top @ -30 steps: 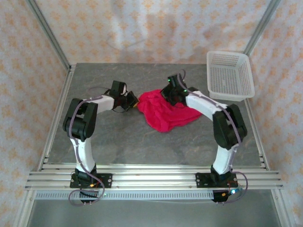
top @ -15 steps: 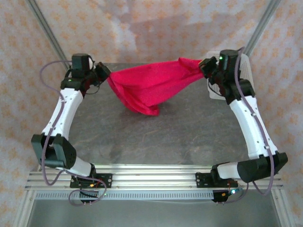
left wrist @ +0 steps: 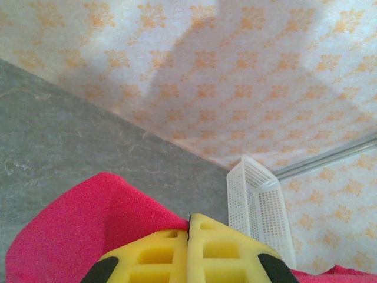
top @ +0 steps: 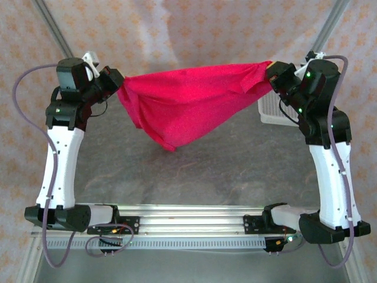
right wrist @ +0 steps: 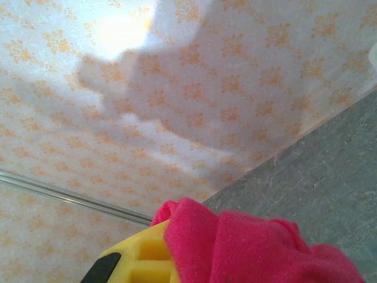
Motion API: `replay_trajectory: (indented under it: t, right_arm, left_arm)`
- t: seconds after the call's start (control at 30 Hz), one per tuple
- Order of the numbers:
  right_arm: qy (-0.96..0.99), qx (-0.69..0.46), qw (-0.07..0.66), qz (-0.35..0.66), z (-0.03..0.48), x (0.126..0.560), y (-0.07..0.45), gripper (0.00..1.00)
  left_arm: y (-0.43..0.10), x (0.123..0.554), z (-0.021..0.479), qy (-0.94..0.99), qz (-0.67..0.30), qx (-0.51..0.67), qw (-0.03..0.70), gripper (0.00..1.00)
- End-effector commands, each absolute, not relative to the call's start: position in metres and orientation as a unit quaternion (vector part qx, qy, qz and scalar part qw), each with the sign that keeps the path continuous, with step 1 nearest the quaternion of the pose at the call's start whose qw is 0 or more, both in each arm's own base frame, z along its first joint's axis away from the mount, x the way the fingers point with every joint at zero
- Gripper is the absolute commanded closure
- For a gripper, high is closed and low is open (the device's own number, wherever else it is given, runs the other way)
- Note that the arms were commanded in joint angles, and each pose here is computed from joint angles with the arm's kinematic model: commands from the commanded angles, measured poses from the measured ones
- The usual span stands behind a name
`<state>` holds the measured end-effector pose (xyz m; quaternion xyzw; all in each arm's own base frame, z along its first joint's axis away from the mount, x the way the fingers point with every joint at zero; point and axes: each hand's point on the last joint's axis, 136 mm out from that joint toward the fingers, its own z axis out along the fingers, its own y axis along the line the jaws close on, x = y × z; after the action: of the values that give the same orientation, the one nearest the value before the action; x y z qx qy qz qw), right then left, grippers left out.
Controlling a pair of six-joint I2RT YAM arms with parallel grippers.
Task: Fold the inside-out t-shirt
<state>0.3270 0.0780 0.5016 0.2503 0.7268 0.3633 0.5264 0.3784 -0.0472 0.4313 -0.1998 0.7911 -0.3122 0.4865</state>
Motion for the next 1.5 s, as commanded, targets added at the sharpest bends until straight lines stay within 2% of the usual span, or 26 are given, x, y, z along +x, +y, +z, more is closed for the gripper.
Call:
replay_trajectory:
  t: [0.0, 0.1, 0.13, 0.17, 0.23, 0.3, 0.33, 0.4, 0.43, 0.5, 0.57, 0.7, 0.93, 1.2, 1.27, 1.37, 1.47]
  right_arm:
    - [0.736, 0.255, 0.525, 0.343, 0.487, 0.336, 0.074, 1.0]
    - [0.763, 0.281, 0.499, 0.299, 0.433, 0.363, 0.069, 1.0]
    - [0.773, 0.291, 0.49, 0.279, 0.413, 0.371, 0.065, 1.0]
    - [0.782, 0.303, 0.482, 0.254, 0.391, 0.379, 0.059, 1.0]
    - [0.796, 0.332, 0.458, 0.216, 0.344, 0.392, 0.045, 1.0]
    - [0.808, 0.358, 0.425, 0.195, 0.299, 0.4, 0.032, 1.0]
    - [0.813, 0.364, 0.413, 0.191, 0.283, 0.402, 0.03, 1.0]
    - [0.824, 0.367, 0.393, 0.18, 0.258, 0.402, 0.027, 1.0]
    - [0.827, 0.368, 0.387, 0.176, 0.251, 0.402, 0.026, 1.0]
    - [0.833, 0.364, 0.38, 0.175, 0.242, 0.4, 0.028, 1.0]
    - [0.835, 0.36, 0.375, 0.179, 0.238, 0.4, 0.03, 1.0]
    - [0.839, 0.354, 0.366, 0.191, 0.234, 0.401, 0.036, 1.0]
    - [0.842, 0.347, 0.356, 0.211, 0.231, 0.401, 0.044, 1.0]
    - [0.842, 0.346, 0.352, 0.219, 0.228, 0.399, 0.047, 1.0]
    - [0.842, 0.346, 0.35, 0.221, 0.228, 0.4, 0.048, 1.0]
    - [0.841, 0.344, 0.354, 0.223, 0.232, 0.4, 0.048, 1.0]
    - [0.841, 0.341, 0.358, 0.219, 0.237, 0.4, 0.046, 1.0]
  left_arm:
    - [-0.062, 0.389, 0.419, 0.81, -0.313, -0.166, 0.467, 1.0]
    - [-0.084, 0.418, 0.361, 0.859, -0.286, -0.14, 0.401, 1.0]
    - [-0.09, 0.428, 0.341, 0.874, -0.277, -0.132, 0.378, 0.96]
    - [-0.091, 0.439, 0.315, 0.891, -0.26, -0.133, 0.349, 0.84]
    - [-0.086, 0.454, 0.274, 0.915, -0.22, -0.14, 0.306, 0.67]
    - [-0.07, 0.458, 0.247, 0.932, -0.165, -0.154, 0.282, 0.38]
    - [-0.066, 0.456, 0.24, 0.935, -0.154, -0.158, 0.279, 0.33]
    - [-0.066, 0.446, 0.227, 0.934, -0.157, -0.163, 0.277, 0.31]
    - [-0.069, 0.44, 0.222, 0.932, -0.168, -0.163, 0.276, 0.32]
    - [-0.08, 0.425, 0.206, 0.93, -0.196, -0.164, 0.263, 0.43]
    - [-0.095, 0.41, 0.185, 0.931, -0.217, -0.16, 0.245, 0.49]
    - [-0.131, 0.391, 0.148, 0.938, -0.232, -0.136, 0.22, 0.48]
    - [-0.169, 0.401, 0.106, 0.946, -0.238, -0.108, 0.193, 0.44]
    - [-0.185, 0.418, 0.071, 0.958, -0.213, -0.102, 0.165, 0.52]
    - [-0.183, 0.421, 0.068, 0.96, -0.202, -0.104, 0.163, 0.59]
    - [-0.177, 0.422, 0.054, 0.966, -0.18, -0.105, 0.152, 0.81]
    - [-0.168, 0.425, 0.076, 0.968, -0.162, -0.103, 0.16, 0.99]
